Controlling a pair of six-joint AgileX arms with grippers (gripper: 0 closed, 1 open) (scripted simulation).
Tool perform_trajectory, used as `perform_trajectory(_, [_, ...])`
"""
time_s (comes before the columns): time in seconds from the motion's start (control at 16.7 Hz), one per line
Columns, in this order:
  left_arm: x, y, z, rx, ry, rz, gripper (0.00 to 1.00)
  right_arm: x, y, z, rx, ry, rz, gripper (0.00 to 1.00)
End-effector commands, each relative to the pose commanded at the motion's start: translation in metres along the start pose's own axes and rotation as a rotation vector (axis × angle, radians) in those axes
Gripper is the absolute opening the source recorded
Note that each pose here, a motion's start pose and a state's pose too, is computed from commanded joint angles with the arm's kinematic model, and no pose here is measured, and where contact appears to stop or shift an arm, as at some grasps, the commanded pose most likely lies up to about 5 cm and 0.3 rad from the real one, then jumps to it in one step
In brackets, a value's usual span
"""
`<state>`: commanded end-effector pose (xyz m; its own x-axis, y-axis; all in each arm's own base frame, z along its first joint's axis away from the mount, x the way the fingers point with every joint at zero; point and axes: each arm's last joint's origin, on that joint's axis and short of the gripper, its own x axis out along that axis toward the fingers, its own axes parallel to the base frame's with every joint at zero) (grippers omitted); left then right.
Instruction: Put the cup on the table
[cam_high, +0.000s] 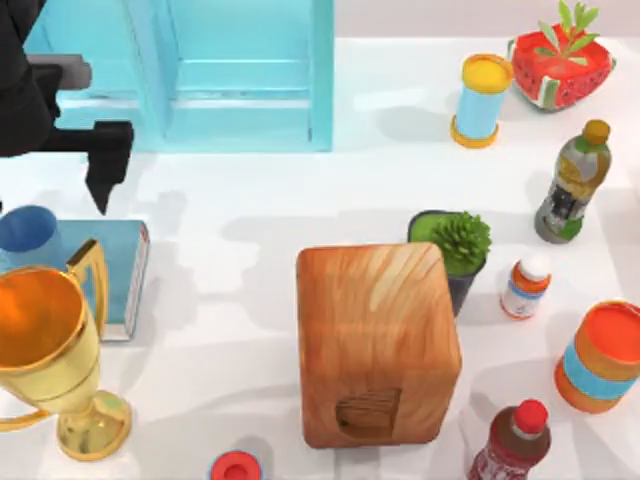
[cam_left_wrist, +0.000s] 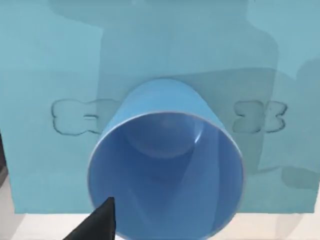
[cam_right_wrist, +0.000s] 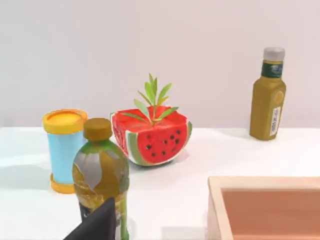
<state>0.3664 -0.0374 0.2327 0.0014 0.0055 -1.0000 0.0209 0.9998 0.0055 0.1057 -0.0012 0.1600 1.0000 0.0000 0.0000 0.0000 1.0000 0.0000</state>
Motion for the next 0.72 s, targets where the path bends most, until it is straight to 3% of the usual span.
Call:
perform_trajectory(0.3, [0.053,0.001,-0.003,0.0,-0.001,0.0,1.0,0.0,0.0,0.0,0.0,0.0,0.0,1.0])
perform_trajectory(0.6, [0.056,0.001,-0.004,0.0,0.001,0.0,1.0,0.0,0.0,0.0,0.0,0.0,0.0,1.0])
perform_trajectory(0.72, [0.056,0.001,-0.004,0.0,0.001,0.0,0.85,0.0,0.0,0.0,0.0,0.0,0.0,1.0])
